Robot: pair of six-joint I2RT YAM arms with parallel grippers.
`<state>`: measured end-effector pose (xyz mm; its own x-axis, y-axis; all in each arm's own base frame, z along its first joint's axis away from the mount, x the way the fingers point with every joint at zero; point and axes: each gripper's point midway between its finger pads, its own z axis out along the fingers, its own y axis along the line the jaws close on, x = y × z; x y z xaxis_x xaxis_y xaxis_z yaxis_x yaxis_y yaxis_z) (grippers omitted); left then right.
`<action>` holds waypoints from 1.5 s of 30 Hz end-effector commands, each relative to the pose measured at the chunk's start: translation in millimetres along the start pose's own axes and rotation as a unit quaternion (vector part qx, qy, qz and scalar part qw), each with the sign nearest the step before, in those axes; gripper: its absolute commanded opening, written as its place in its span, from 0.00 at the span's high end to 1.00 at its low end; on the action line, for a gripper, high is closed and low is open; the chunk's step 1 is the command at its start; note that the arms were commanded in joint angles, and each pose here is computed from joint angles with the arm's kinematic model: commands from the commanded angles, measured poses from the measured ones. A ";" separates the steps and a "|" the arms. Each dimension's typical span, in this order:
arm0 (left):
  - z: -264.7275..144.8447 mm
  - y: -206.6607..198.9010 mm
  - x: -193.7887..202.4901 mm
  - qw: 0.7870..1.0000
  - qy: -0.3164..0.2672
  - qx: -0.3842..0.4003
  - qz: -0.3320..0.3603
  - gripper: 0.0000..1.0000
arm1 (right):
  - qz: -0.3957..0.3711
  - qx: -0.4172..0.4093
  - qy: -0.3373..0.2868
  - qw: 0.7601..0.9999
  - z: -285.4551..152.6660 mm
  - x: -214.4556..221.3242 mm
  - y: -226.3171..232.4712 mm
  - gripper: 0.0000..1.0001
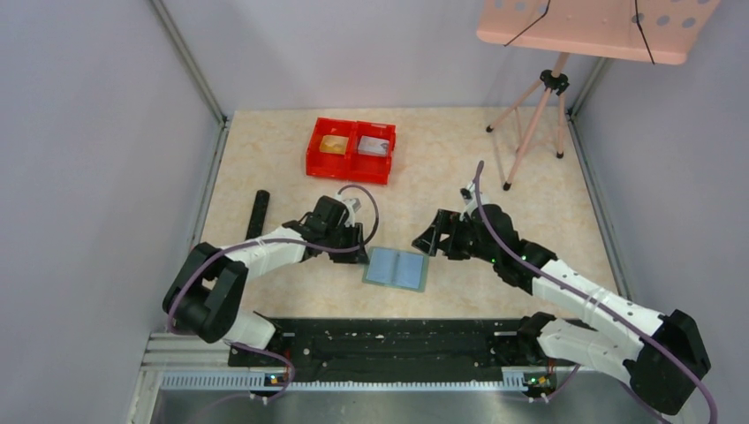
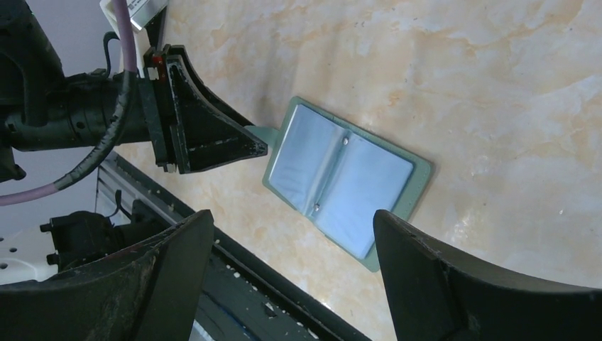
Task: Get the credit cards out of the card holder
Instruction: Remove the credit card from the card holder.
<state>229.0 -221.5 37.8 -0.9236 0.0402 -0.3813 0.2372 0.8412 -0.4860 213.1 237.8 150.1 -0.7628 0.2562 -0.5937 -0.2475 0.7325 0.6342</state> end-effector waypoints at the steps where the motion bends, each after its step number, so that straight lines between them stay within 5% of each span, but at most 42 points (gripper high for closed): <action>1: 5.3 -10.5 4.2 0.999 -0.002 0.035 -0.003 0.70 | 0.008 -0.017 -0.011 1.000 5.6 -3.6 11.4 0.17; 6: -5.5 -34.6 1.9 0.995 -0.019 0.096 -0.024 1.00 | 0.005 -0.011 0.006 1.000 17.6 10.3 15.5 0.16; 18: -40.8 -72.3 -12.1 0.977 -0.085 0.191 -0.044 1.00 | -0.008 0.015 0.060 0.998 49.1 53.2 12.0 0.10; 34: -50.3 -77.1 -8.0 0.975 -0.090 0.201 -0.039 1.00 | 0.003 -0.024 0.080 0.997 71.0 70.9 27.1 0.30; 45: -55.0 -78.4 -10.4 0.975 -0.098 0.198 -0.035 1.00 | -0.004 -0.002 0.095 0.995 77.7 79.5 16.5 0.33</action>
<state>200.3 -254.1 105.0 -0.9024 -0.1377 -0.4084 0.2542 0.5953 -0.7622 193.2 309.8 66.5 -0.8717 0.1309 -0.4722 -0.2269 0.7463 0.6257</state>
